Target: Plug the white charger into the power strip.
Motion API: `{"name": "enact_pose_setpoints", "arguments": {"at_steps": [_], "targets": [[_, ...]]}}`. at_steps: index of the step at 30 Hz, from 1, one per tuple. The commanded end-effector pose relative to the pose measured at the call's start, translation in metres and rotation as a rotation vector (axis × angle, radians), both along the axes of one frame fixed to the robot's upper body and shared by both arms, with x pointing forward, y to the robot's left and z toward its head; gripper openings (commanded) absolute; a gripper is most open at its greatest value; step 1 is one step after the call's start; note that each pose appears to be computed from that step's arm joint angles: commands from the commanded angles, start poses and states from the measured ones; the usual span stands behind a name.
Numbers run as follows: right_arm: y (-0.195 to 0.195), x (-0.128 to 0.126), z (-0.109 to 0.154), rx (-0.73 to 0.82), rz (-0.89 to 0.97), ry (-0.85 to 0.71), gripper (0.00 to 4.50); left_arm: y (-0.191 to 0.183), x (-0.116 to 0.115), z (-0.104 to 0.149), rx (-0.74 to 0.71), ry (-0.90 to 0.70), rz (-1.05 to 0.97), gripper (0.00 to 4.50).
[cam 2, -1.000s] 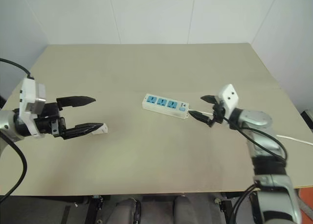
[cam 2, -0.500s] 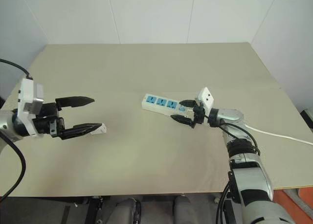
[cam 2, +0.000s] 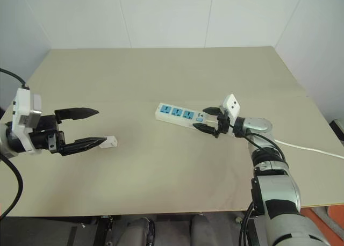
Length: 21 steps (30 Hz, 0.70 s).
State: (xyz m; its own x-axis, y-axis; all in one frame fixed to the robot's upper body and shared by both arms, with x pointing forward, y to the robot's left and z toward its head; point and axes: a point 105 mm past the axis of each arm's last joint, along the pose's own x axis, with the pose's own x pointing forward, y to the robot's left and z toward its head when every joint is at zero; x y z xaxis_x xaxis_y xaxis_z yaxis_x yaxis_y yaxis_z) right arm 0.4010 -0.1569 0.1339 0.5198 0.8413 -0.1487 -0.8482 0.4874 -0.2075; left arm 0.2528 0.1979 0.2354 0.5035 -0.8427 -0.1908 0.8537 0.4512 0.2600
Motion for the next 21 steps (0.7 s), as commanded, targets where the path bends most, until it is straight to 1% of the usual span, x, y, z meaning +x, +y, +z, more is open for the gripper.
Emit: {"name": "enact_pose_setpoints", "arguments": {"at_steps": [1,7,12,17,20,21], "targets": [[-0.004,0.001,0.004,-0.02,-0.006,-0.029,4.5,-0.004,-0.003,0.01,-0.007,-0.047,-0.023,4.47],[-0.024,-0.001,-0.008,-0.08,-0.062,-0.004,4.5,-0.004,-0.004,0.01,-0.009,-0.046,-0.021,4.47],[-0.033,-0.002,-0.01,-0.101,-0.084,0.007,4.5,-0.005,-0.003,0.01,-0.013,-0.045,-0.027,4.47],[-0.037,-0.003,-0.021,-0.169,-0.095,0.039,4.5,-0.007,-0.002,0.009,-0.017,-0.043,-0.031,4.47],[-0.039,-0.001,-0.023,-0.189,-0.114,0.044,3.91,-0.008,-0.001,0.009,-0.02,-0.042,-0.033,4.5],[-0.038,-0.001,-0.024,-0.191,-0.114,0.045,3.57,-0.009,-0.001,0.008,-0.02,-0.041,-0.034,4.5]]}}
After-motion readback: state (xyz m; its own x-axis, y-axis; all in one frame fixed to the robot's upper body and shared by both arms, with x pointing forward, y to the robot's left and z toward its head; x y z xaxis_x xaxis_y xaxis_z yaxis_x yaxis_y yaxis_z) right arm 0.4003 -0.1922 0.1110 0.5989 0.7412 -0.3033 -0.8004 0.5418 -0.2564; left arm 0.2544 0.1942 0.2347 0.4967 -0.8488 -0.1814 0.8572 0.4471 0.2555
